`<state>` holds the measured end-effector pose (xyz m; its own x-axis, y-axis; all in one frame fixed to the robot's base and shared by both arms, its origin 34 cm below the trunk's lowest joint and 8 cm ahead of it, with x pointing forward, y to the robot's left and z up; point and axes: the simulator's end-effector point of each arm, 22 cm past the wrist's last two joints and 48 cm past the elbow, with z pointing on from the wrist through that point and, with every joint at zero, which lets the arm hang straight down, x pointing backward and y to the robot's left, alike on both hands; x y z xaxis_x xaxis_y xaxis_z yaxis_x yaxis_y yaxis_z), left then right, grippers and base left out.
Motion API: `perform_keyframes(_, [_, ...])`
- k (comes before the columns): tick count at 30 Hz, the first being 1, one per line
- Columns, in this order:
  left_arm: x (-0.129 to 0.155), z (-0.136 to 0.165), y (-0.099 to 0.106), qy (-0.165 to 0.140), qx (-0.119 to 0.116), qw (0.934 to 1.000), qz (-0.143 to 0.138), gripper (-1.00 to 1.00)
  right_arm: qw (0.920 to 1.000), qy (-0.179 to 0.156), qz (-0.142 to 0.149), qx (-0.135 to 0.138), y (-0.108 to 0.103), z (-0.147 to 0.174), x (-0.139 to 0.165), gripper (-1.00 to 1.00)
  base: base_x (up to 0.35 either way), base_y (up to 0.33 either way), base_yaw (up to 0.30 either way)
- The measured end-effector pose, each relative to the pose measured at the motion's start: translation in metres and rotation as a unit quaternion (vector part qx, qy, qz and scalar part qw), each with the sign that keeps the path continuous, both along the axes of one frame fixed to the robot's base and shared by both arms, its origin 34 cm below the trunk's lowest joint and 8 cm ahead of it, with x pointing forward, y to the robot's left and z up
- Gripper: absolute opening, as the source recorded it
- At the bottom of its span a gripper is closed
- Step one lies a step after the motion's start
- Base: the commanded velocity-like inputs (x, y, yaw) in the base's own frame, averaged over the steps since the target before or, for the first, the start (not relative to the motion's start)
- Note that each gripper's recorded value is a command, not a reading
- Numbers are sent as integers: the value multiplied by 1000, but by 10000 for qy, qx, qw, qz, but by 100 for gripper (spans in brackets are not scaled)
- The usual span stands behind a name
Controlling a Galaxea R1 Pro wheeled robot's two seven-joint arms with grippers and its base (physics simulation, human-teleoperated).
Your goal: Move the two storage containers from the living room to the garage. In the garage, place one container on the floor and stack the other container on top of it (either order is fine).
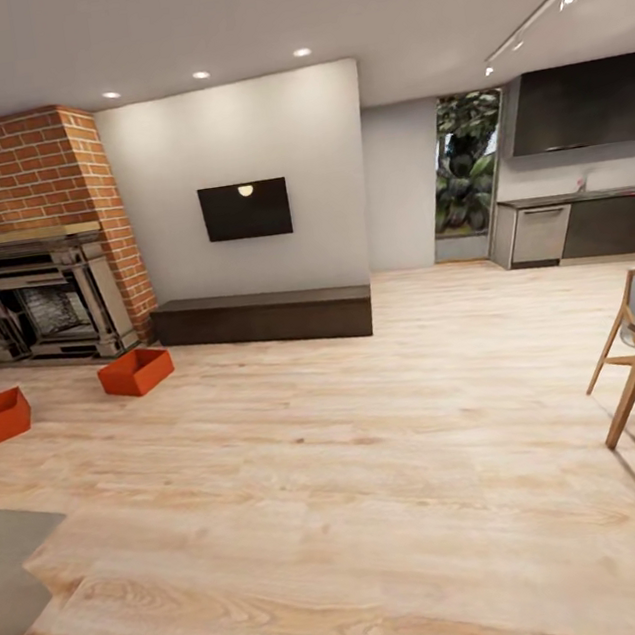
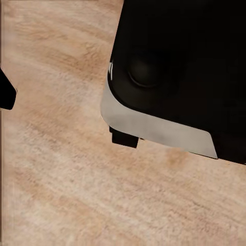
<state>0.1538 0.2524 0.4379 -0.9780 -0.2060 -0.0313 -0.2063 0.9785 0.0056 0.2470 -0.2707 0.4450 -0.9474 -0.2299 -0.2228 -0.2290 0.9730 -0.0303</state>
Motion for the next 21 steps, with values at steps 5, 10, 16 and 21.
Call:
perform_keyframes(5, [0, 0, 0, 1, 0, 10000, 3, 100, 10000, 2, 0, -1, 0, 0, 0, 100, 322, 0, 0])
perform_keyframes(10, [0, 0, 0, 0, 0, 10000, 7, 100, 10000, 2, 0, 1, 0, 0, 0, 100, 322, 0, 0])
perform_keyframes(16, [0, 0, 0, 5, 1, 10000, 3, 100, 10000, 1, 0, 0, 0, 0, 0, 100, 322, 0, 0])
perform_keyframes(21, [0, 0, 0, 3, 3, 10000, 8, 100, 10000, 1, 0, 1, 0, 0, 0, 100, 322, 0, 0])
